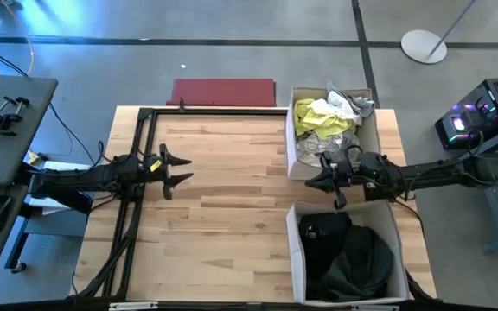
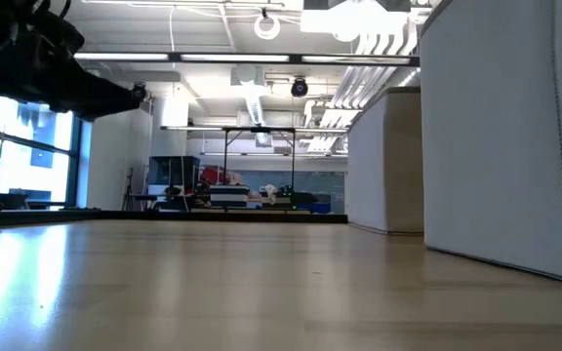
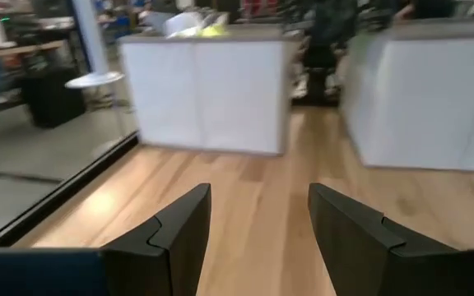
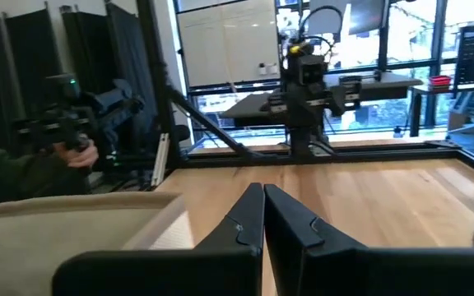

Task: Sort clothes
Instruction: Return to Home Position

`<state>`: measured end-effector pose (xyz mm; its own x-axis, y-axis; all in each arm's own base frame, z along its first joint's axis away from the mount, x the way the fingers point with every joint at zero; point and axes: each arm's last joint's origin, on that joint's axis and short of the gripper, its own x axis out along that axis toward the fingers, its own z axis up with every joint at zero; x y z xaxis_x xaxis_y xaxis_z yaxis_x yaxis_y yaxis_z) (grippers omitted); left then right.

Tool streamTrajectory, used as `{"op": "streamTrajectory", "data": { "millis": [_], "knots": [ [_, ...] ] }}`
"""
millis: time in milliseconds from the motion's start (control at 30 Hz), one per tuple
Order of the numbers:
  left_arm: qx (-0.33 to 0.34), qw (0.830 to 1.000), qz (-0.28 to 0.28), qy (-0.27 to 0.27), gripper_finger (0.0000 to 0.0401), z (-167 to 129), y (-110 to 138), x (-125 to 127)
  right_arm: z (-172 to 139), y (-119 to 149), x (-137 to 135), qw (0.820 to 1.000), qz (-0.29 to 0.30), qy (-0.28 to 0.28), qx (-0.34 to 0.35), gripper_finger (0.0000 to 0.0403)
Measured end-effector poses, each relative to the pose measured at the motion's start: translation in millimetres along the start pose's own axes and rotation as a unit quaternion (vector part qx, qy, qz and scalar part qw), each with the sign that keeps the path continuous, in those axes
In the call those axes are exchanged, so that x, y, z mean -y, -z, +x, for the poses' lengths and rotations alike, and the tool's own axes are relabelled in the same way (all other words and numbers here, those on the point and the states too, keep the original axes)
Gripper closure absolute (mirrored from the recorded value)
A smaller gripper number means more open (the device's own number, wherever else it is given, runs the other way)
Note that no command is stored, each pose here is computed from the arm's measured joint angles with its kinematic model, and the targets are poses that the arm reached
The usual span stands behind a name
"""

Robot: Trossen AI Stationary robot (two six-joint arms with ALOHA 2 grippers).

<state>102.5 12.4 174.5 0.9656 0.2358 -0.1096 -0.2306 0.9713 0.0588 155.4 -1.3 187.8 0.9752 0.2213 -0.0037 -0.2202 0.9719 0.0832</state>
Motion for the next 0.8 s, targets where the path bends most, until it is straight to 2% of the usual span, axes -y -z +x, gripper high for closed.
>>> {"op": "streamTrajectory", "data": {
  "millis": [133,367,533,667,800],
  "knots": [
    [-0.006,1.0,0.007,-0.029,0.0206,-4,3,-2,1,1,-2,1.0,-0.011,0.002,-0.001,0.0403],
    [0.07,0.997,0.011,0.011,0.0206,-6,5,0,1,1,-2,1.0,-0.02,0.006,0.0,0.0403],
    [0.066,0.997,0.015,0.03,0.0206,-6,6,1,0,2,-2,1.0,-0.021,0.007,0.004,0.0403],
    [0.063,0.997,0.013,0.035,0.0206,-5,6,1,-10,15,-3,0.999,-0.019,0.014,0.043,0.0403],
    [0.063,0.997,0.013,0.036,0.0206,-5,6,1,-10,17,-3,0.999,-0.012,0.016,0.039,0.0403]
  ]
}}
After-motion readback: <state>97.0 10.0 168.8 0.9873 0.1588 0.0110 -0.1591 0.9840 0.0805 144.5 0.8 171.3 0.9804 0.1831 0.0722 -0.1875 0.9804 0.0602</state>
